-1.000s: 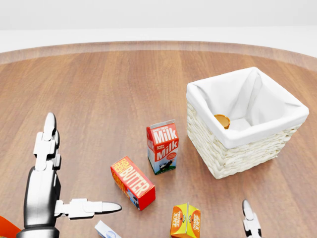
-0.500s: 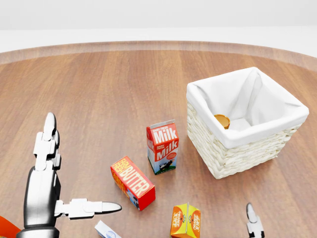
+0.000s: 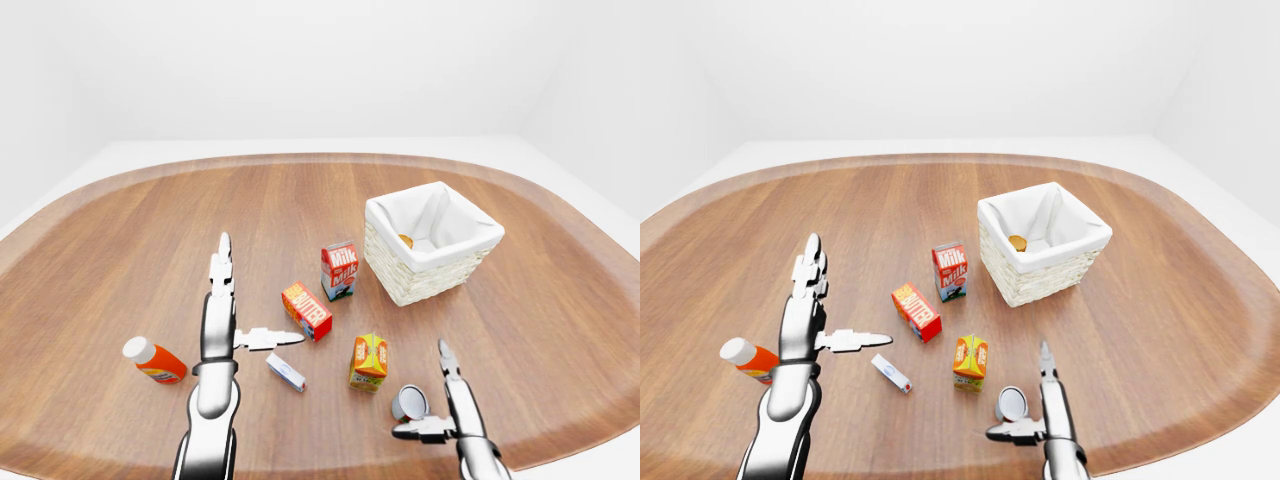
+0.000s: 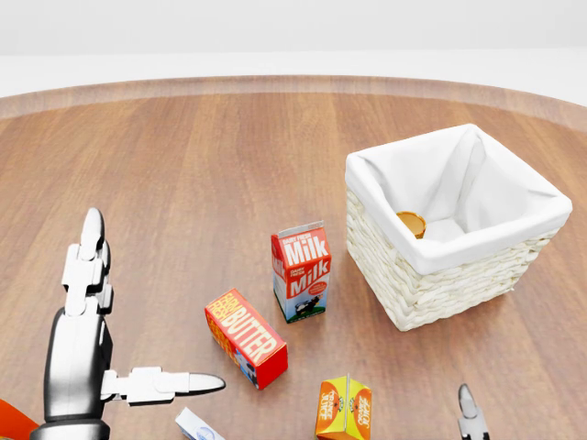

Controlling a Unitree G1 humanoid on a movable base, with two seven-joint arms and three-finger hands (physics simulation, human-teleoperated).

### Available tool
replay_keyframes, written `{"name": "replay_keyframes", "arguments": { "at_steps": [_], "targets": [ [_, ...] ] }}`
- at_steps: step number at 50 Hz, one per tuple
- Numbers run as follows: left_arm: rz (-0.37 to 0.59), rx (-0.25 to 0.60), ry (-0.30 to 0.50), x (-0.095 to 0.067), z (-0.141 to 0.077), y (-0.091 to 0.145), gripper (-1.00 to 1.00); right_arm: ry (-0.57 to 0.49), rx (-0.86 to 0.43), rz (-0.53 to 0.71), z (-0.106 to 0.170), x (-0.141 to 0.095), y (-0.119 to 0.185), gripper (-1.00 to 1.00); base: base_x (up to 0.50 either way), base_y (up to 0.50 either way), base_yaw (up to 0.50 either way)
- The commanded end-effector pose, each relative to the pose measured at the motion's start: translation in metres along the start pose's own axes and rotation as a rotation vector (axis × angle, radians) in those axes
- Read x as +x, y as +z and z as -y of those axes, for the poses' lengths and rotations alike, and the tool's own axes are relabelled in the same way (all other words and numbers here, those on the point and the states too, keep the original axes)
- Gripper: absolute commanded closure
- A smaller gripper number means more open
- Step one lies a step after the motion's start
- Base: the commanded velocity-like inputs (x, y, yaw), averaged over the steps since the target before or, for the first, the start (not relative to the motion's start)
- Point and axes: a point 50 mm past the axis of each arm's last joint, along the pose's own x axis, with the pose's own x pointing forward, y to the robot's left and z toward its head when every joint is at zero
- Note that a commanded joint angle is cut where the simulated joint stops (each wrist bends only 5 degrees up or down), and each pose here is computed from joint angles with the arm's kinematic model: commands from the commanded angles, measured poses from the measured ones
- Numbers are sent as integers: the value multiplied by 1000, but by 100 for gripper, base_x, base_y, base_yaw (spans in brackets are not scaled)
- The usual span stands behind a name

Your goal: Pick up the alphabet soup and the tomato sauce, and put them in the basket.

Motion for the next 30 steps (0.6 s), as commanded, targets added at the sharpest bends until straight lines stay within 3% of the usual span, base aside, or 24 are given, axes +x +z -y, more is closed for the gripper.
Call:
{"name": "replay_keyframes", "arguments": {
  "at_steps": [1, 30],
  "targets": [
    [5, -5, 13, -1, -2, 1, -100, -25, -10, 12, 3, 4, 3, -100, 0, 0, 0],
    [5, -6, 13, -1, -2, 1, -100, -17, -65, -13, -4, 1, -4, -100, 0, 0, 0]
  ]
}}
